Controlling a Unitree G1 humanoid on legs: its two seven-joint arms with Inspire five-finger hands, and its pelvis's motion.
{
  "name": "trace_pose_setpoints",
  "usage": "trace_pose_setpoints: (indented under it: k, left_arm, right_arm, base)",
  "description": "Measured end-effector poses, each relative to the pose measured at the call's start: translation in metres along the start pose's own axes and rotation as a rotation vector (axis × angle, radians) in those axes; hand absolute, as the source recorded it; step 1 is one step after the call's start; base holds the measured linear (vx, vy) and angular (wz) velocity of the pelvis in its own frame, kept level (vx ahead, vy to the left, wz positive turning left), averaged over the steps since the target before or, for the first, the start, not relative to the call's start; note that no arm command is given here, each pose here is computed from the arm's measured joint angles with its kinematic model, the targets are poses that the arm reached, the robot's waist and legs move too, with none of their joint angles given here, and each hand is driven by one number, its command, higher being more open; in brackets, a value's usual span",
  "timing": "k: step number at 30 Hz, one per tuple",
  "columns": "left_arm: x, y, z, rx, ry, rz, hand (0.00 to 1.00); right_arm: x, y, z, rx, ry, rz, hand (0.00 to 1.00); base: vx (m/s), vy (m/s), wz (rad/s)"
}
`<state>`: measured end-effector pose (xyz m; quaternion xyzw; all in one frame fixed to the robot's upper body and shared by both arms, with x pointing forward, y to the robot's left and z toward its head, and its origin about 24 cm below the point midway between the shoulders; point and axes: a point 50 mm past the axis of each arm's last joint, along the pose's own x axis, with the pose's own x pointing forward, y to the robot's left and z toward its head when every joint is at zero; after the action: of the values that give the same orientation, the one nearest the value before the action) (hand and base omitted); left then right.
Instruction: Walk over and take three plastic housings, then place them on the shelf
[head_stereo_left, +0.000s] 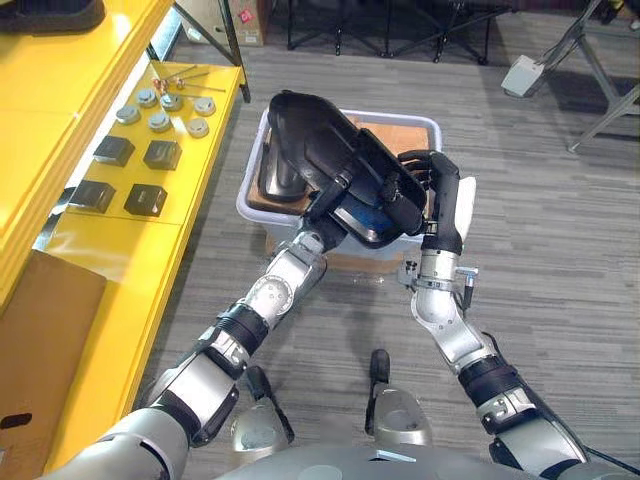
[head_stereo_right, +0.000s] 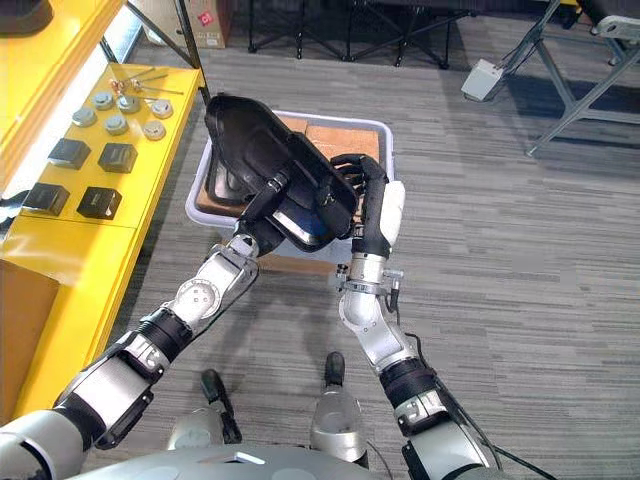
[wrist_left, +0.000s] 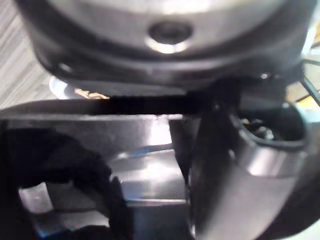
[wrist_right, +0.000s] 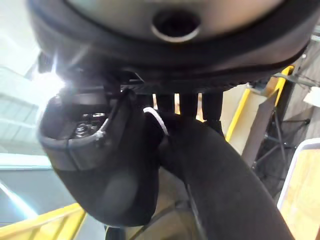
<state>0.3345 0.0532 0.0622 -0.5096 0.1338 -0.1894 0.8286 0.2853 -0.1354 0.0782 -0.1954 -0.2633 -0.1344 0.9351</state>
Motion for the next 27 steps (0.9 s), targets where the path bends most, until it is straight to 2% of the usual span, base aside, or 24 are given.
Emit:
trace_pose_setpoints:
  k: [8, 9, 13, 17, 22, 27]
  left_arm:
    - [-0.011, 0.006, -0.005, 0.06, -0.06, -0.002, 0.0]
    - [-0.012, 0.006, -0.005, 0.082, -0.061, -0.003, 0.0]
    - [-0.012, -0.002, 0.001, 0.181, -0.12, -0.005, 0.0]
    - [-0.021, -0.02, 0.025, 0.374, -0.32, 0.01, 0.0]
    - [-0.049, -0.016, 0.051, 0.566, -0.567, 0.218, 0.0]
    - [-0.092, -0.019, 0.099, 0.758, -0.947, 0.466, 0.0]
  right_arm:
    - [-0.018, 0.003, 0.001, 0.061, 0.015, 0.0, 0.0]
    - [-0.021, 0.002, -0.001, 0.062, 0.021, -0.005, 1.0]
    - [-0.031, 0.0, -0.005, 0.055, 0.05, -0.005, 1.0]
    - [-0.055, 0.012, -0.005, 0.094, 0.104, 0.053, 1.0]
    - [-0.068, 0.018, -0.007, 0.154, 0.196, 0.059, 1.0]
    - [-0.097, 0.002, -0.033, 0.136, 0.443, 0.009, 1.0]
  base:
    - [0.0, 0.0, 0.0]
    - [0.01, 0.0, 0.05]
    - [0.0, 0.001, 0.09]
    - [0.02, -0.002, 0.09]
    - [0.02, -0.002, 0.17]
    - [0.0, 0.005, 0.22]
